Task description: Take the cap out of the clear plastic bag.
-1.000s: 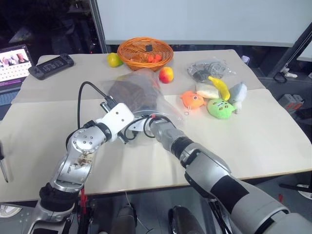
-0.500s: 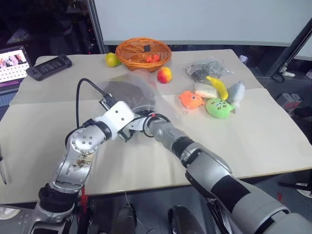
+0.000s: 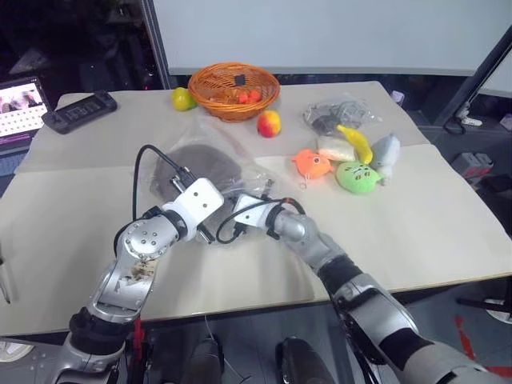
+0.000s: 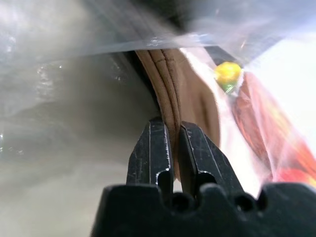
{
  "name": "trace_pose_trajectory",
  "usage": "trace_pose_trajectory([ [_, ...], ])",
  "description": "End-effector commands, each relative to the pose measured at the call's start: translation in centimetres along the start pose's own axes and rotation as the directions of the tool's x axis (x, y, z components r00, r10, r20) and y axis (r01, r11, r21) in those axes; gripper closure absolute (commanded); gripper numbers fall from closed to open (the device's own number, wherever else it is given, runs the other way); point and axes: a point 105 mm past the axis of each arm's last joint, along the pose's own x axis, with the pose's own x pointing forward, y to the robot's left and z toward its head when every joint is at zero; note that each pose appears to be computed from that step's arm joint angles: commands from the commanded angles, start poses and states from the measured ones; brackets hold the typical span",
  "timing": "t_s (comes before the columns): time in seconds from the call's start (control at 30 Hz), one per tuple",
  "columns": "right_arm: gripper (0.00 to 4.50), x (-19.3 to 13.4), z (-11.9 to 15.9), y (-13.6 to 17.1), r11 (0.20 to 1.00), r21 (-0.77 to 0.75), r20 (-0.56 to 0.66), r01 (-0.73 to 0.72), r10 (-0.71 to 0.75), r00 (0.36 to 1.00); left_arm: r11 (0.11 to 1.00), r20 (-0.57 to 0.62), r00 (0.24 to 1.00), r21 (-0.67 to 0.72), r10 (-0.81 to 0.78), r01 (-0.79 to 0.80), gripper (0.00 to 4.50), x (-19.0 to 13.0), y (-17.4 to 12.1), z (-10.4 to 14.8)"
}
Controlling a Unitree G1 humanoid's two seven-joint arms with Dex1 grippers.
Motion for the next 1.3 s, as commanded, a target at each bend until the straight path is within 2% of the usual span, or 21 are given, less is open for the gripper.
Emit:
trace_pose_trajectory([
  [0.03,4.48,-1.5,1.8,-1.0,0.991,0.13,0.055,-0.028,0.021,0.998,1.0,0.02,1.0,0.013,0.018,-0.018,4.5,-0.3,0.4,0.6],
  [0.17,4.48,-3.5,2.2,0.4,0.978,0.143,0.048,-0.152,0.146,0.988,1.0,0.02,1.0,0.014,0.016,-0.016,4.5,-0.3,0.3,0.5],
  [0.37,4.48,-5.9,1.9,-0.7,0.967,0.196,0.007,-0.164,0.166,0.986,1.0,0.02,1.0,0.016,0.017,-0.017,4.5,-0.3,0.4,0.5],
  [0.53,4.48,-7.1,1.2,-4.5,0.976,0.206,-0.05,-0.069,0.081,0.995,1.0,0.019,1.0,0.014,0.016,-0.016,4.5,-0.3,0.4,0.4],
  [0.63,4.48,-7.9,0.6,-8.1,0.98,0.196,-0.093,0.042,-0.024,0.995,1.0,0.02,1.0,0.012,0.013,-0.013,4.5,-0.3,0.3,0.5],
  [0.73,4.48,-9.0,1.5,-10.1,0.971,0.234,-0.074,0.058,-0.042,0.996,1.0,0.021,1.0,0.011,0.014,-0.014,4.5,-0.2,0.3,0.5],
  [0.9,4.48,-11.4,4.9,-8.2,0.916,0.349,0.042,-0.199,0.196,0.98,1.0,0.02,1.0,0.009,0.016,-0.017,4.5,-0.1,0.4,0.3],
  [1.0,4.48,-13.5,5.8,-4.3,0.821,0.402,0.064,-0.406,0.417,0.907,1.0,0.024,1.0,0.006,0.018,-0.019,4.5,0.0,0.5,0.3],
  [1.07,4.48,-14.0,5.1,-2.1,0.788,0.425,0.02,-0.446,0.484,0.875,1.0,0.026,0.999,0.006,0.018,-0.019,4.5,0.1,0.5,0.4],
  [1.13,4.48,-14.1,4.8,-1.3,0.787,0.429,-0.004,-0.443,0.492,0.871,1.0,0.027,0.999,0.005,0.019,-0.019,4.5,0.2,0.5,0.4],
  [1.3,4.48,-12.0,5.3,-3.0,0.886,0.375,-0.038,-0.274,0.31,0.95,1.0,0.028,0.999,0.002,0.019,-0.019,4.5,0.2,0.5,0.3],
])
